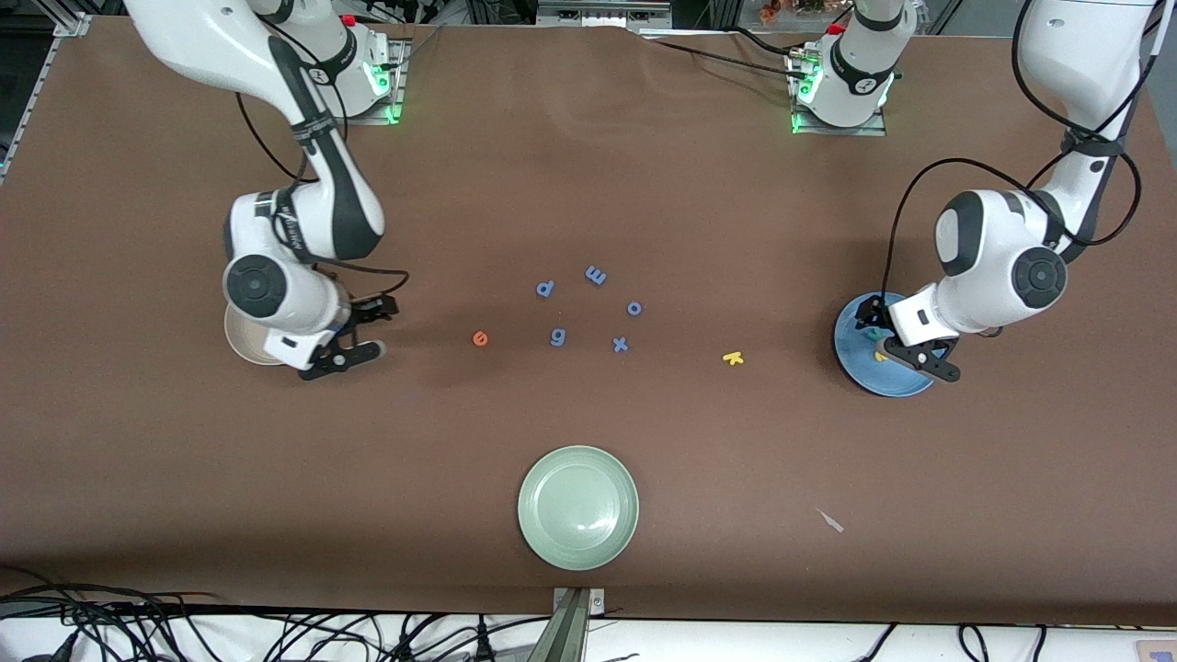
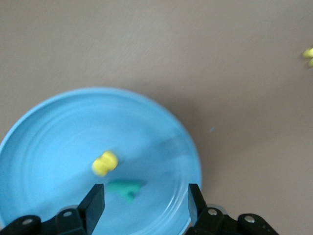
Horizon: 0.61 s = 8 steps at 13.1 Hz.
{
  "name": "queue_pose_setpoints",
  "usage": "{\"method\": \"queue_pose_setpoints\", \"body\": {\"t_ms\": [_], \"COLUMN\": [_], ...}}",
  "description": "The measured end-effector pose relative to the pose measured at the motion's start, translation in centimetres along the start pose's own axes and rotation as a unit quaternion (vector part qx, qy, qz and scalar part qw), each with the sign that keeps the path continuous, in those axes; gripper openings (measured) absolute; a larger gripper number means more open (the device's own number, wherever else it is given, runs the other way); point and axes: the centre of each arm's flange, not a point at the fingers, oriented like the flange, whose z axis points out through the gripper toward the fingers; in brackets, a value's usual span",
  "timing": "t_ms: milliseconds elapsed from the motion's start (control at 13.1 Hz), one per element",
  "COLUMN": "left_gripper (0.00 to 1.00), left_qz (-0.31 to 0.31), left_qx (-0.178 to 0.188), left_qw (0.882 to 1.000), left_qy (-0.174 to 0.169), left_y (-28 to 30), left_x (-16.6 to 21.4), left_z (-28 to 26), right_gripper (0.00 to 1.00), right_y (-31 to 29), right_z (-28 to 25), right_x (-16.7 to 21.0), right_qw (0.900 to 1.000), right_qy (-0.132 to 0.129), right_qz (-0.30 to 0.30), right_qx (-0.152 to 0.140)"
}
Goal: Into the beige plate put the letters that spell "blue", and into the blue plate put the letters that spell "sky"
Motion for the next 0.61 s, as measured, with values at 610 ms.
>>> {"method": "queue_pose_setpoints", "body": {"t_ms": [610], "left_gripper": [0.8], "left_qz": [-0.011], "left_qx": [-0.015], "left_qw": [0.999], "left_qy": [0.048], "left_y": [18.9], "left_x": [8.9], "left_z": [4.8], "right_gripper": [1.0], "right_y": [-10.7], "right_z": [3.9], "right_x": [2.8], "right_qw": [0.996], "right_qy": [0.085], "right_qz": [-0.017], "right_qx": [0.003]}}
